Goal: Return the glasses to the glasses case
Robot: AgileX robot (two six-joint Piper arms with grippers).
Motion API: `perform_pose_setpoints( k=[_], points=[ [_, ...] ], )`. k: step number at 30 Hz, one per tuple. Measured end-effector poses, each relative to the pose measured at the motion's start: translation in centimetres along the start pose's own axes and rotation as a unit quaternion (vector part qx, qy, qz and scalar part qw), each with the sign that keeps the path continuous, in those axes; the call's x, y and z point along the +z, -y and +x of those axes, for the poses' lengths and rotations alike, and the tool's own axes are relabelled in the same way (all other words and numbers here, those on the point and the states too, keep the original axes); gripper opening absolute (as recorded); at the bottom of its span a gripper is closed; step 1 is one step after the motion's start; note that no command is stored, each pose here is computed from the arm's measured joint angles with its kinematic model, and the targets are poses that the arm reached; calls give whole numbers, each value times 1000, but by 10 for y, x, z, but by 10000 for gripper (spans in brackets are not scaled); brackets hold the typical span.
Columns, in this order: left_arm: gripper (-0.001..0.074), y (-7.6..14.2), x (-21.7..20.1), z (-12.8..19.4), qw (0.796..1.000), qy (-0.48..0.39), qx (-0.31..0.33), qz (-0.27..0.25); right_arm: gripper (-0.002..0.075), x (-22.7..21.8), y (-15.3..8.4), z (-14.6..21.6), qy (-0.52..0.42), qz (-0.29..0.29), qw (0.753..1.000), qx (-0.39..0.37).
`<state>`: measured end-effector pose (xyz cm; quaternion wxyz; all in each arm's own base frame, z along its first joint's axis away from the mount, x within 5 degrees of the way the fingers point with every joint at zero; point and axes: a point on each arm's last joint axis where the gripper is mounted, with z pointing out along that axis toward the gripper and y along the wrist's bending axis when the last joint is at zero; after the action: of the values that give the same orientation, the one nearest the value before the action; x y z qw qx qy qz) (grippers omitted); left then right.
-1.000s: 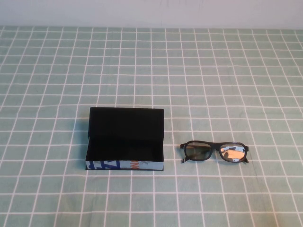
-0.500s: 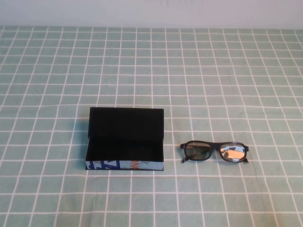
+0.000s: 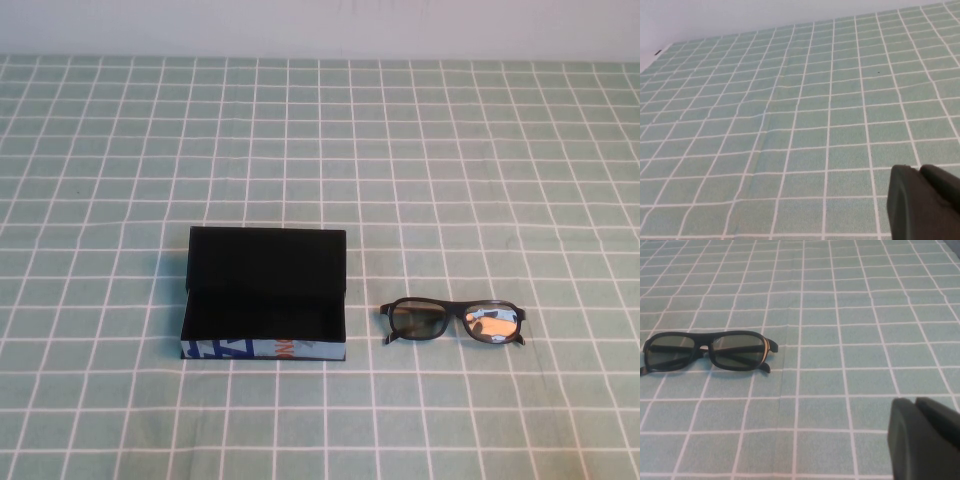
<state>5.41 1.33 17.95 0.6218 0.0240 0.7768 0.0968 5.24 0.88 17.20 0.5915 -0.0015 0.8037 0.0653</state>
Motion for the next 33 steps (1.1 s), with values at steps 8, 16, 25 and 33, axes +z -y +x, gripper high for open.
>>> perform_pose_setpoints(
  k=[8,16,25,33],
  points=[
    [-1,4,-1,-9,999,50,-1,22,-14,0,1,-9,49,6,999,0],
    [-1,22,-17,-48,952,281,25,120,-14,-13,6,-47,271,35,962,3],
    [-1,29,-29,-61,915,371,37,158,-14,-35,10,-71,434,56,899,6],
    [-1,25,-33,-66,906,395,0,154,-14,-50,11,-80,523,43,850,48]
  ],
)
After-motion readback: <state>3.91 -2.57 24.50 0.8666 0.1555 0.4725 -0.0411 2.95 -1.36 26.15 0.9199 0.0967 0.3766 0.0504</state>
